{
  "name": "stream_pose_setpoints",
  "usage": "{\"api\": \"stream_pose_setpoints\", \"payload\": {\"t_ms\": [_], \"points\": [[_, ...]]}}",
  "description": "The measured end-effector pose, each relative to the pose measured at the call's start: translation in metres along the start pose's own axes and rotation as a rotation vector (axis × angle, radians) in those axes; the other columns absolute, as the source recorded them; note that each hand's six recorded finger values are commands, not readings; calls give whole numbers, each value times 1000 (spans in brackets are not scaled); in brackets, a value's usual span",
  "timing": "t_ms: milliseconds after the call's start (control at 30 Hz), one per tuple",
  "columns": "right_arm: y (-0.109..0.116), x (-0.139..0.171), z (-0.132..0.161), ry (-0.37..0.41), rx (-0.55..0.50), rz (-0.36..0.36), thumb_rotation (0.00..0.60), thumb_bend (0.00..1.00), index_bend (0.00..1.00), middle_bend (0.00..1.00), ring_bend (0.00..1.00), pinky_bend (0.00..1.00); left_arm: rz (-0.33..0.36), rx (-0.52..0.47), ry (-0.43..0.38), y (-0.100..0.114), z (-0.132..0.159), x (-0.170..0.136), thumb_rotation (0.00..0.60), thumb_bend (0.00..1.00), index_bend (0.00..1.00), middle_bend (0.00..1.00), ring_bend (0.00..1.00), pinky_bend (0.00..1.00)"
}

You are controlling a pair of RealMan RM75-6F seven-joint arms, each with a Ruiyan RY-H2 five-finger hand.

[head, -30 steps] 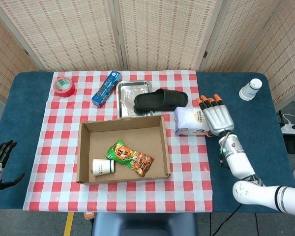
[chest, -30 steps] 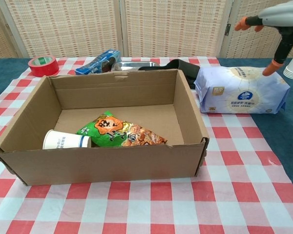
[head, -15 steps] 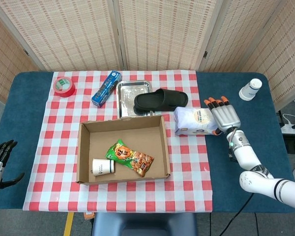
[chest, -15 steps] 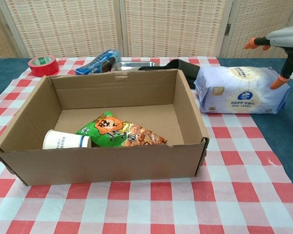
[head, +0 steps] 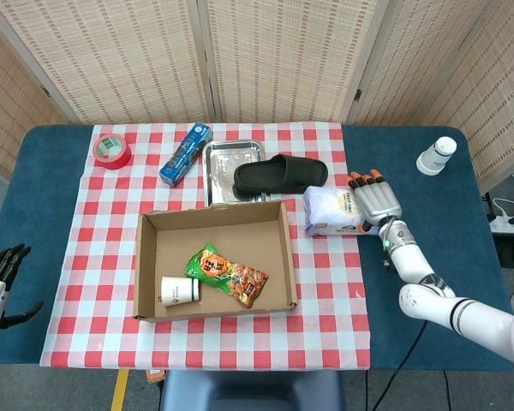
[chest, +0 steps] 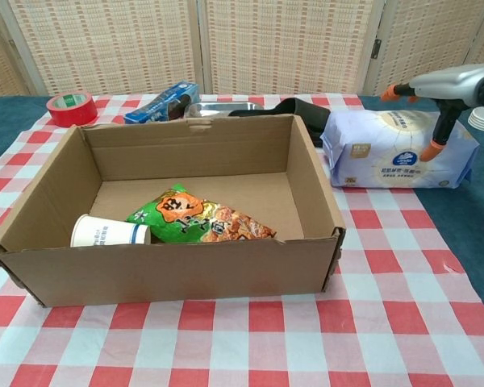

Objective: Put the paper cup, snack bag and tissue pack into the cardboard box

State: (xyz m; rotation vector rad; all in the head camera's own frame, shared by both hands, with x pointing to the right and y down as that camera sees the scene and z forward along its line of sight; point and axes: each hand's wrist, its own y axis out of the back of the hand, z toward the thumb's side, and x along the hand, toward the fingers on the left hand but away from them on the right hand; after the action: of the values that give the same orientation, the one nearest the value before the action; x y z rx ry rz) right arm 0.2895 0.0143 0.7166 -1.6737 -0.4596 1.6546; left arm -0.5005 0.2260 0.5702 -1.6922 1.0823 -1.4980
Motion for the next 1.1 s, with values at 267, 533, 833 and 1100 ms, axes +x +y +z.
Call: {"api": "stream_pose_setpoints", "payload": {"t_ms": [267,533,833,1100], "points": [[-12,-11,16,29,-4,20,600,0,33,29,7,67,5,-8,7,2,-3,0,600,222,0,0,0,0],[-10,-14,22,50,4,-64,600,0,597,370,377,548,5,-9,7,2,-3,0,600,222,0,0,0,0],[-14,-10,13,36,-38,-95,600,0,862,523,569,753,6,-9,7,2,-3,0,600,222,0,0,0,0],[6,0,7,45,-42,-145,600,0,906,554,605,792,4,-9,7,2,-3,0,600,221,0,0,0,0]]}}
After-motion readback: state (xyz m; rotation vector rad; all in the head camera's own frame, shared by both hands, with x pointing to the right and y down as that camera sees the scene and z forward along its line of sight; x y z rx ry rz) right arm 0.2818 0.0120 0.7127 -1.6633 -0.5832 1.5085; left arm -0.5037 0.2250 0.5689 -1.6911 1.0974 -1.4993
